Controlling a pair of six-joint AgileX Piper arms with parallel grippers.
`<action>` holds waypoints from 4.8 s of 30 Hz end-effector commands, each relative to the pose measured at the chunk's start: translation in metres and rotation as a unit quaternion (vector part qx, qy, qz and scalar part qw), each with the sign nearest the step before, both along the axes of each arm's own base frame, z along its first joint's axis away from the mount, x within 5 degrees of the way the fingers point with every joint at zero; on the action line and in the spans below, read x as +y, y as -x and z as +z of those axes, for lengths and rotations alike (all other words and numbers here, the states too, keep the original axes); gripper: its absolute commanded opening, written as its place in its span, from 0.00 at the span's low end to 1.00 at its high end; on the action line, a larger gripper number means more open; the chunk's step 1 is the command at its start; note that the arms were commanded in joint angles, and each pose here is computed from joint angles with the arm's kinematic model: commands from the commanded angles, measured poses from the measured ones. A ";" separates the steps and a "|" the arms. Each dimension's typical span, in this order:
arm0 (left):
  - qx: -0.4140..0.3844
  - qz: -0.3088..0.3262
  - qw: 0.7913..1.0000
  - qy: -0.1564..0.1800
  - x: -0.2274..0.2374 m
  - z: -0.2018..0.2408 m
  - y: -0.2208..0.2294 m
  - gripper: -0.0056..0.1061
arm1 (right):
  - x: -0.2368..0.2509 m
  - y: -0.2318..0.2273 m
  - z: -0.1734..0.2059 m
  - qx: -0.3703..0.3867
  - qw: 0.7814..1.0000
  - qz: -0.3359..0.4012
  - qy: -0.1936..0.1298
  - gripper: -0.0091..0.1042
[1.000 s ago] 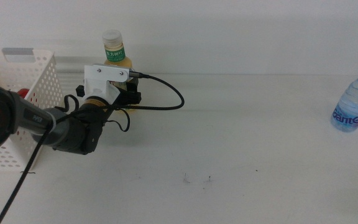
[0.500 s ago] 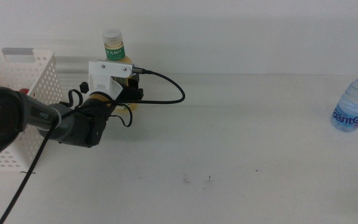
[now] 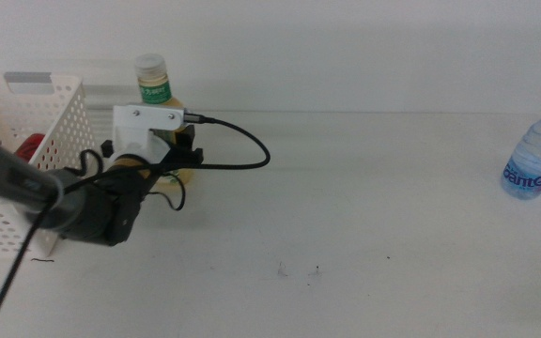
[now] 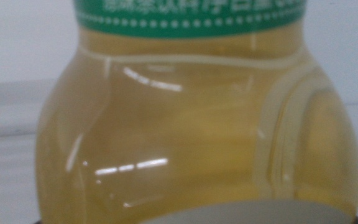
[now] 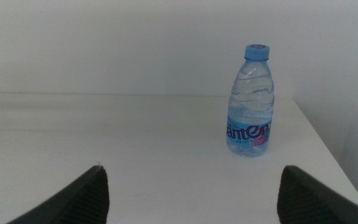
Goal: Use arms to grab the bottles and put them into the dustbin to the left of the table.
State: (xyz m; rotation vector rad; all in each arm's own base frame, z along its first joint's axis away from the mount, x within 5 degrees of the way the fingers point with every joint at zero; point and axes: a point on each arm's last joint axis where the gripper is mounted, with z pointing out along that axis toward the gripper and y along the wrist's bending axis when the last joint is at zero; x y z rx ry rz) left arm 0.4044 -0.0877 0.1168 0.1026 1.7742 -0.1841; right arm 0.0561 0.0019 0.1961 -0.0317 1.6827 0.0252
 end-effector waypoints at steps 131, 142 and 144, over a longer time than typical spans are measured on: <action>0.247 -0.139 0.957 -0.066 0.054 0.325 0.082 0.89 | 0.000 0.000 0.000 -0.006 1.000 0.000 0.006 0.90; 0.189 -0.244 0.946 -0.105 0.007 0.334 0.138 0.89 | 0.000 0.000 0.000 -0.006 1.000 0.000 0.006 0.90; 0.169 -0.245 0.948 -0.113 -0.001 0.330 0.145 0.89 | 0.000 0.000 0.000 -0.006 1.000 0.000 0.006 0.90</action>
